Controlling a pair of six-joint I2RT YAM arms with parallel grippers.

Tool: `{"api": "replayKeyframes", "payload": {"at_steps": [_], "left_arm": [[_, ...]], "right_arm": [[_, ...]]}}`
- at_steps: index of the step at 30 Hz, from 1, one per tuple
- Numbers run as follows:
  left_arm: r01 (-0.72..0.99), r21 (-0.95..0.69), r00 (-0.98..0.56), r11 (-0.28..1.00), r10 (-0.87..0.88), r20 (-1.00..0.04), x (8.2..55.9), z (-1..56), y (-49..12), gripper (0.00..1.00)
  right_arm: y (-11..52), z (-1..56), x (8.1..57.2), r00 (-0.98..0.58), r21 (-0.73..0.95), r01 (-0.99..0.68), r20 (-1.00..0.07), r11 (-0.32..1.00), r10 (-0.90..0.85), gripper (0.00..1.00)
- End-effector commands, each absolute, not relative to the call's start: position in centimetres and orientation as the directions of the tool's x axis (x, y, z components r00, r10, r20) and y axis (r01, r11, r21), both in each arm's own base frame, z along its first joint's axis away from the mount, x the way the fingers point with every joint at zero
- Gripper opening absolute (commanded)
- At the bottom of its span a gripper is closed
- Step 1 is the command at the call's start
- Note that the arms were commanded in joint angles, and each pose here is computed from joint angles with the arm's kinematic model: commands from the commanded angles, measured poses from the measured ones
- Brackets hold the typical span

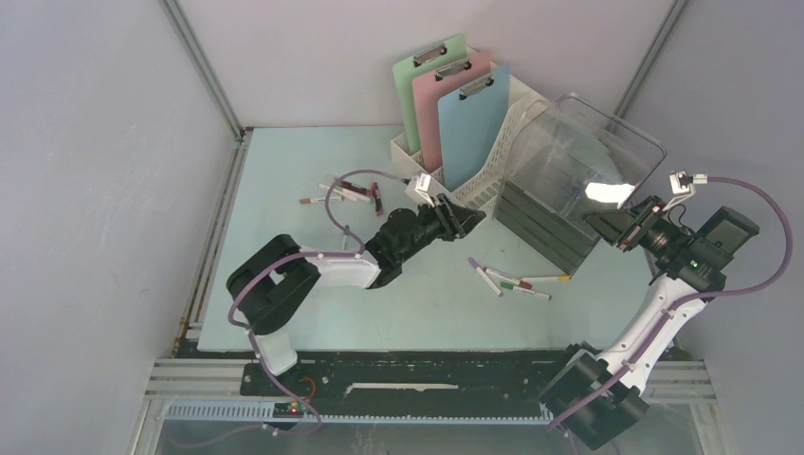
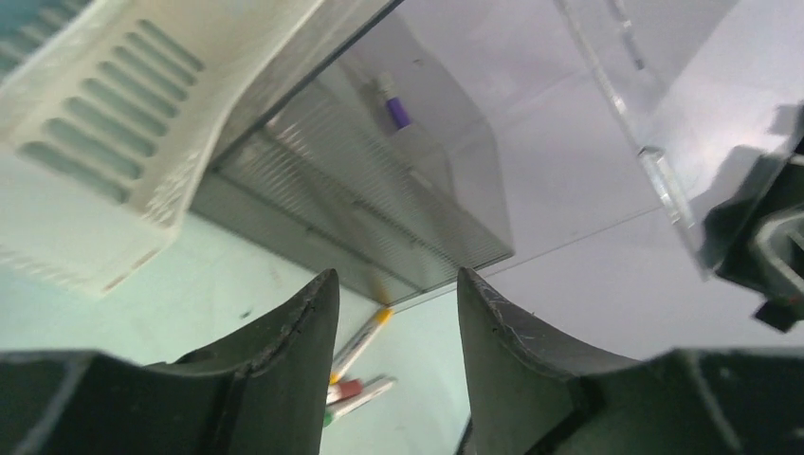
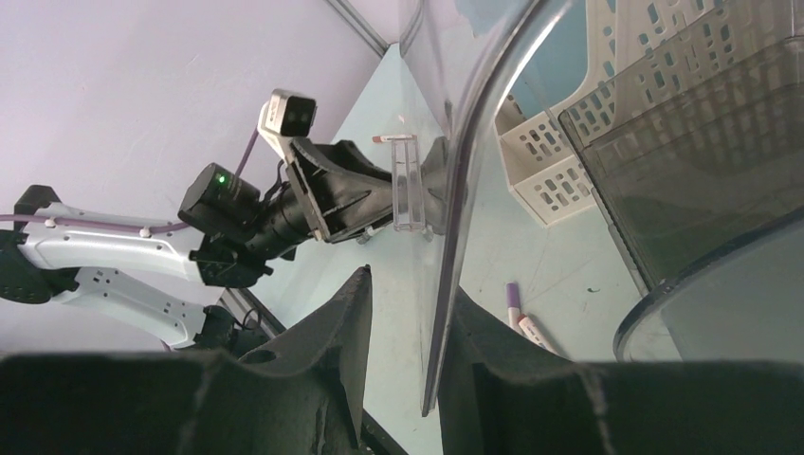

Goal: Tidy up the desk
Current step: Pick up the stationery from the center of the board.

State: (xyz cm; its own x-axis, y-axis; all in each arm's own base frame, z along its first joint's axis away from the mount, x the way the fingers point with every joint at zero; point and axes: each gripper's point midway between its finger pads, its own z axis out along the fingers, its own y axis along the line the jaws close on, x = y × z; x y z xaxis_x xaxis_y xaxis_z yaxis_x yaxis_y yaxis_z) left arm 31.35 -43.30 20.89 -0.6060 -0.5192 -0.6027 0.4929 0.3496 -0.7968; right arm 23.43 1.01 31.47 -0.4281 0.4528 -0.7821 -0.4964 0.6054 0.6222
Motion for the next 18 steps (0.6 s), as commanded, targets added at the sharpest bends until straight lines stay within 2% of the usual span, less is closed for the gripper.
{"api": "replayKeyframes", "payload": {"at_steps": [1, 10, 13, 18], "left_arm": [[0.543, -0.674, -0.469, 0.501, -0.485, -0.738, 31.0, 21.2, -39.9, 0.53], [0.406, -0.375, -0.337, 0.833, -0.245, -0.909, 30.0, 15.5, -29.8, 0.55], [0.349, -0.258, -0.308, 0.901, -0.149, -0.94, 29.6, 14.7, -26.4, 0.6], [0.264, -0.102, -0.29, 0.959, -0.022, -0.957, 29.3, 14.2, -22.2, 0.76]], "right_arm": [[3.4, 33.4, 21.2, -0.43, 0.6, -0.625, -0.799, 0.499, 0.421, 0.37], [3.3, 33.3, 21.2, -0.427, 0.598, -0.624, -0.8, 0.503, 0.421, 0.37], [3.3, 33.2, 21.2, -0.429, 0.598, -0.624, -0.8, 0.503, 0.419, 0.37], [3.3, 33.1, 21.3, -0.429, 0.599, -0.621, -0.8, 0.506, 0.42, 0.37]]}}
